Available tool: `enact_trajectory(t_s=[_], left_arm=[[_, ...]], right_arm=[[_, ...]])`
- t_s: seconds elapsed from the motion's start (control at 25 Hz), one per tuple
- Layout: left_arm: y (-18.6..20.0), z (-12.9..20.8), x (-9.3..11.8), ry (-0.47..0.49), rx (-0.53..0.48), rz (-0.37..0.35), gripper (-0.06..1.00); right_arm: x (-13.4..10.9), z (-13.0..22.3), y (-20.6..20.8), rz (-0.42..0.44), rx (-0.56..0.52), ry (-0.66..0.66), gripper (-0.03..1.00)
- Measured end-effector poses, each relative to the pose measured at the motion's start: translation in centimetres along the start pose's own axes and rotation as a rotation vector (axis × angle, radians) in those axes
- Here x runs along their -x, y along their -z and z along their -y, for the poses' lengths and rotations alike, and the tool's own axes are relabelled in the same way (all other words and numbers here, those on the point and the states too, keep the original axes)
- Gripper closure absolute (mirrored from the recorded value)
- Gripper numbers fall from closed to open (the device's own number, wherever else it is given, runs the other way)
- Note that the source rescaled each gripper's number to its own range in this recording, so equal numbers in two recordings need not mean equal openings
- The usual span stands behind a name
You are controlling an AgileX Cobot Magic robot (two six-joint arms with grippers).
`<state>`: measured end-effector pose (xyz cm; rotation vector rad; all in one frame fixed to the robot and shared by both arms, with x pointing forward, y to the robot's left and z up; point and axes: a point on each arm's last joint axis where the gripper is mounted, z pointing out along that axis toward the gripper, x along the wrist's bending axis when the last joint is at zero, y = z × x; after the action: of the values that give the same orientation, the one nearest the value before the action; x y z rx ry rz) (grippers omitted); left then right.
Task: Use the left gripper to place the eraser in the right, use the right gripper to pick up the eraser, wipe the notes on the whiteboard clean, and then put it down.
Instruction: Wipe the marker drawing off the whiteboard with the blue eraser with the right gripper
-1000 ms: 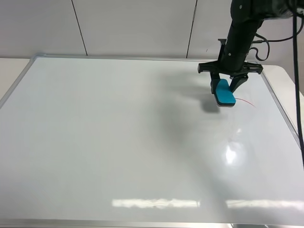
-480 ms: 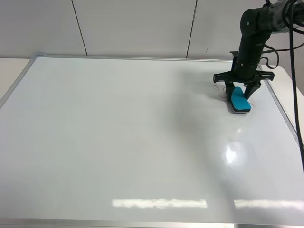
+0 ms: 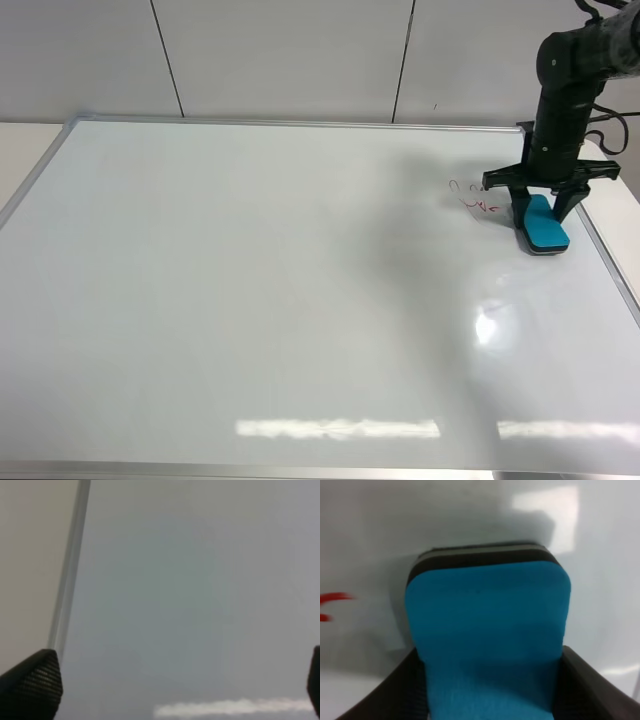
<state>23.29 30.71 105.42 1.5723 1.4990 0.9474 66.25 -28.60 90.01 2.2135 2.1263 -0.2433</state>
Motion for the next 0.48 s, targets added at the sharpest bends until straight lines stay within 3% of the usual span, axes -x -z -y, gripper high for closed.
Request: enact_trajectory(t_s=[0.32, 0.48], left_arm=[[0.0, 0.0, 0.0, 0.0, 0.001, -0.001, -0.06], [0.0, 0.0, 0.0, 0.0, 0.001, -0.001, -0.06]], right_arm=[[-9.1, -1.6, 1.7, -0.094, 0.102, 0.126, 0.97], [-11.8, -2.4, 1.9, -0.108, 0.085, 0.167, 0.97]])
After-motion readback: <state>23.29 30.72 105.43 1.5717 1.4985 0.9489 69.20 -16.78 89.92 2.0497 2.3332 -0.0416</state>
